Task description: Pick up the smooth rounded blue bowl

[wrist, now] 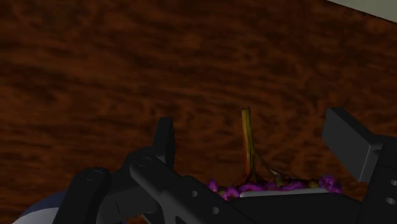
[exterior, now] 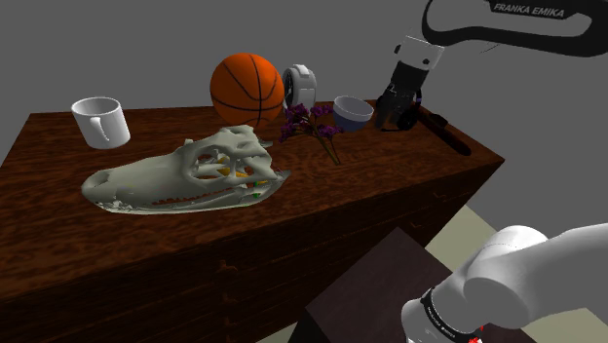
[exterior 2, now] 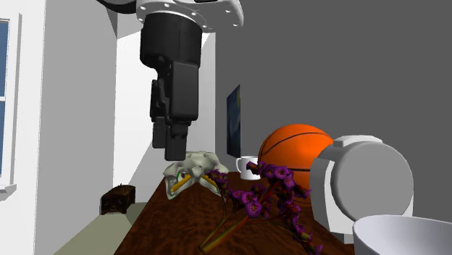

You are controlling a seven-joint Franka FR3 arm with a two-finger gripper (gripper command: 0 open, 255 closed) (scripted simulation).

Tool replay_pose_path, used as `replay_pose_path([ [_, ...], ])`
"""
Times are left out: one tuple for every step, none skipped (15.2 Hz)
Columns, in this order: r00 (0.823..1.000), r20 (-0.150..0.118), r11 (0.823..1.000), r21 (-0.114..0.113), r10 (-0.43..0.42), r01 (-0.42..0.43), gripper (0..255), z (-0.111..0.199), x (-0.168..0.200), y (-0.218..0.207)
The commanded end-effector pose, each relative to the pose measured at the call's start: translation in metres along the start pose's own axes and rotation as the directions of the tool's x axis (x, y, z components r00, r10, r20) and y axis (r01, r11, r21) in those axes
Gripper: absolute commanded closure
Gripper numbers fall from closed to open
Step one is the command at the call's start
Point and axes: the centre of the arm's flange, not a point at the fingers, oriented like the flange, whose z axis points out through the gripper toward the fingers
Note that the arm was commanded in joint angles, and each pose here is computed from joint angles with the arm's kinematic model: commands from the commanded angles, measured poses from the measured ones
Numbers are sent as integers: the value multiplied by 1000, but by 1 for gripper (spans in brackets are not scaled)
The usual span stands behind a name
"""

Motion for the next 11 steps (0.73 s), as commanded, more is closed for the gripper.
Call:
replay_pose_path([
  [1000, -2, 1000, 0, 1, -1, 0, 1, 16, 20],
  [1000, -3, 1000, 1, 1, -1, 0, 3, 23, 31],
  [1000, -4, 1000, 2, 2, -2, 0, 5, 31, 41],
  [1000, -5, 1000, 2, 3, -2, 0, 6, 39, 52],
  [1000, -5, 1000, 3, 3, -3, 0, 8, 47, 62],
  [1000, -6, 1000, 4, 4, -4, 0, 10, 55, 72],
  [1000, -7, 1000, 4, 4, -4, 0, 11, 63, 83],
  [1000, -8, 1000, 5, 5, -5, 0, 13, 71, 93],
  [1000, -9, 1000, 6, 6, -6, 0, 15, 79, 104],
  [1000, -10, 1000, 6, 6, -6, 0, 17, 87, 114],
  [1000, -10, 1000, 7, 7, -7, 0, 18, 95, 124],
])
